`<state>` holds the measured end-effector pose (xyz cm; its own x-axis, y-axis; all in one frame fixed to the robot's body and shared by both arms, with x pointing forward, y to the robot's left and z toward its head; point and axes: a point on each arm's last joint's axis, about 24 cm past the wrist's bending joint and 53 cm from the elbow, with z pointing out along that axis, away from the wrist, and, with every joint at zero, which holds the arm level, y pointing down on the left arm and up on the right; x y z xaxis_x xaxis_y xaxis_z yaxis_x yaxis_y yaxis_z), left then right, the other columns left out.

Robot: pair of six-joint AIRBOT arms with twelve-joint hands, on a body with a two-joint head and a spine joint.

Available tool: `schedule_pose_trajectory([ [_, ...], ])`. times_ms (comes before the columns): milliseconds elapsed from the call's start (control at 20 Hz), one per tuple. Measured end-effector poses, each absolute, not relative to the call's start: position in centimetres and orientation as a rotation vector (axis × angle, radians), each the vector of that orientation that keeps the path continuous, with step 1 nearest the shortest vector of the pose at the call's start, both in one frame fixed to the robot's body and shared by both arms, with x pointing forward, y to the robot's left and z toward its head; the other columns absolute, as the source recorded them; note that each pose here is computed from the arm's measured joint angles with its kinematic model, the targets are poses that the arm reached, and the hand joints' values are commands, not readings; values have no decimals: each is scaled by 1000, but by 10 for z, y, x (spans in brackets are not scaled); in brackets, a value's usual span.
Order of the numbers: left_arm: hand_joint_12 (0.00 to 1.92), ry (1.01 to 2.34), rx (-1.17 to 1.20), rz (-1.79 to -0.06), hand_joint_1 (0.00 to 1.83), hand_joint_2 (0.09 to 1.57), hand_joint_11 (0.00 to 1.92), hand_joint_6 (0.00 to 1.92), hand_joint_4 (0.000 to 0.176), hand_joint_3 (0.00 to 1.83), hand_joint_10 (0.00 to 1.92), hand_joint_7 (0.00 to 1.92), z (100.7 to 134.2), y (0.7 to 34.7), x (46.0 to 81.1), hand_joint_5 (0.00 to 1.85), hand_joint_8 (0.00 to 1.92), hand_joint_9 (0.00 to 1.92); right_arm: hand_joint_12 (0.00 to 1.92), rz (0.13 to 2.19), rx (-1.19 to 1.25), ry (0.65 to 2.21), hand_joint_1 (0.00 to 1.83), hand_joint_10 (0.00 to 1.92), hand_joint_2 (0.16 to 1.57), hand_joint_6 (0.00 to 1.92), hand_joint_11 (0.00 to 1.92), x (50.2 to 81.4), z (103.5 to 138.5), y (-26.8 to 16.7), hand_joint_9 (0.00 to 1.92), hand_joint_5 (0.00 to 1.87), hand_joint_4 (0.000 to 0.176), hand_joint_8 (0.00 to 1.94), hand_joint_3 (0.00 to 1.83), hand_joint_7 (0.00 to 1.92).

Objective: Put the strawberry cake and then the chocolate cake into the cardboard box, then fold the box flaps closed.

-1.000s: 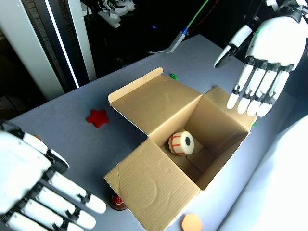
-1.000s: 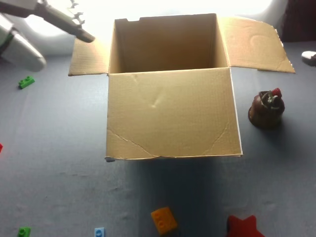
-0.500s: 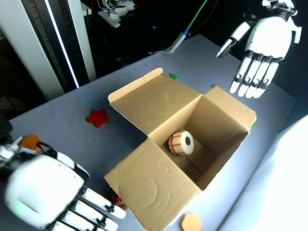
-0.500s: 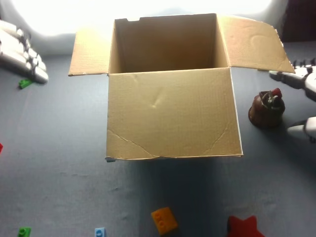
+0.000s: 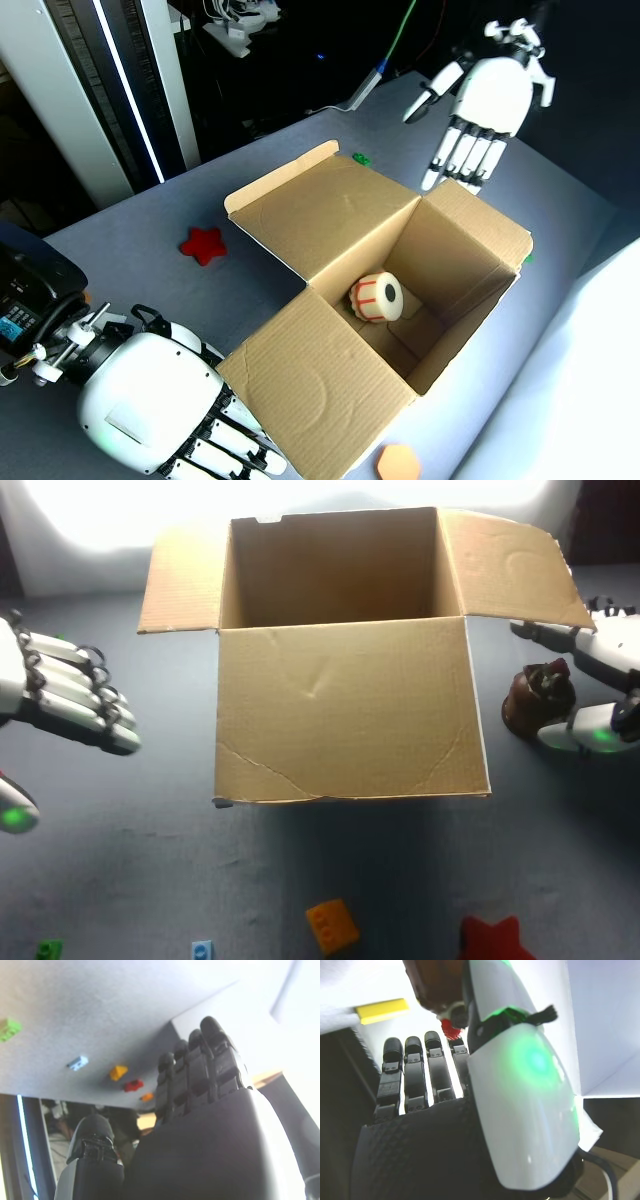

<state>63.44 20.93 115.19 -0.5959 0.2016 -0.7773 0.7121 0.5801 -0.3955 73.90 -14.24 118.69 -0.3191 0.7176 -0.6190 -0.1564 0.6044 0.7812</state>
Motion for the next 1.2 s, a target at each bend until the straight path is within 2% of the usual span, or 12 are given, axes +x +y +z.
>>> schedule_pose_trajectory([
  [150,623,2118,680,-951,0,1228,0,5,0,0,0,184,1151,205,637,197,1,144,350,950,486,1683,1015,14,1088,3,0,741,1183,-139,89,85,7,2,0,95],
  [200,632,2107,656,-942,0,1226,0,3,0,0,2,189,1154,205,642,197,2,150,223,947,495,1678,961,6,1126,0,0,743,1183,-141,55,36,18,0,13,61],
  [250,634,2097,652,-940,0,1232,0,10,0,2,4,200,1157,205,644,214,6,156,238,942,497,1673,990,10,1113,14,0,744,1184,-143,68,79,8,4,4,78],
  [550,590,2066,656,-974,0,1233,0,1,0,1,0,178,1165,192,644,195,1,136,354,939,485,1681,984,10,1108,8,0,744,1180,-138,88,96,12,2,0,94],
  [600,560,2061,646,-975,0,1238,0,0,0,2,0,169,1166,193,647,188,0,122,530,938,486,1679,945,25,1132,20,0,744,1180,-139,158,165,9,10,7,174],
  [650,537,2060,622,-986,0,1239,0,1,0,2,1,175,1165,193,653,190,2,123,970,933,483,1679,1012,87,1151,49,0,744,1180,-140,371,372,0,28,6,411],
  [700,571,2060,592,-992,0,1238,0,3,0,1,3,182,1164,194,659,199,3,133,1487,933,484,1680,1111,612,1137,174,10,744,1179,-140,486,627,0,189,2,684],
  [750,579,2065,576,-990,0,1238,0,6,0,1,4,187,1161,195,664,208,4,136,1781,931,486,1674,1183,1084,1160,867,168,745,1180,-141,590,822,0,1035,5,858],
  [850,578,2081,564,-988,0,1235,0,6,0,0,3,190,1153,195,669,210,5,136,1906,918,483,1658,1315,1513,1189,1080,302,747,1183,-145,677,818,0,1259,5,891],
  [900,576,2086,559,-990,0,1234,0,5,0,0,4,191,1152,197,671,209,5,138,1918,915,496,1657,1330,1633,1216,1127,285,747,1181,-148,641,776,0,1336,7,841],
  [950,576,2080,544,-999,0,1231,0,5,0,0,3,189,1154,198,673,210,4,135,1920,914,496,1657,1212,1527,1217,1172,274,747,1181,-148,581,770,0,1394,4,829],
  [1200,590,2055,549,-1015,0,1223,0,0,0,0,0,172,1159,194,673,188,0,137,1921,914,488,1663,1356,1562,1183,987,343,747,1184,-149,706,849,0,1248,0,908],
])
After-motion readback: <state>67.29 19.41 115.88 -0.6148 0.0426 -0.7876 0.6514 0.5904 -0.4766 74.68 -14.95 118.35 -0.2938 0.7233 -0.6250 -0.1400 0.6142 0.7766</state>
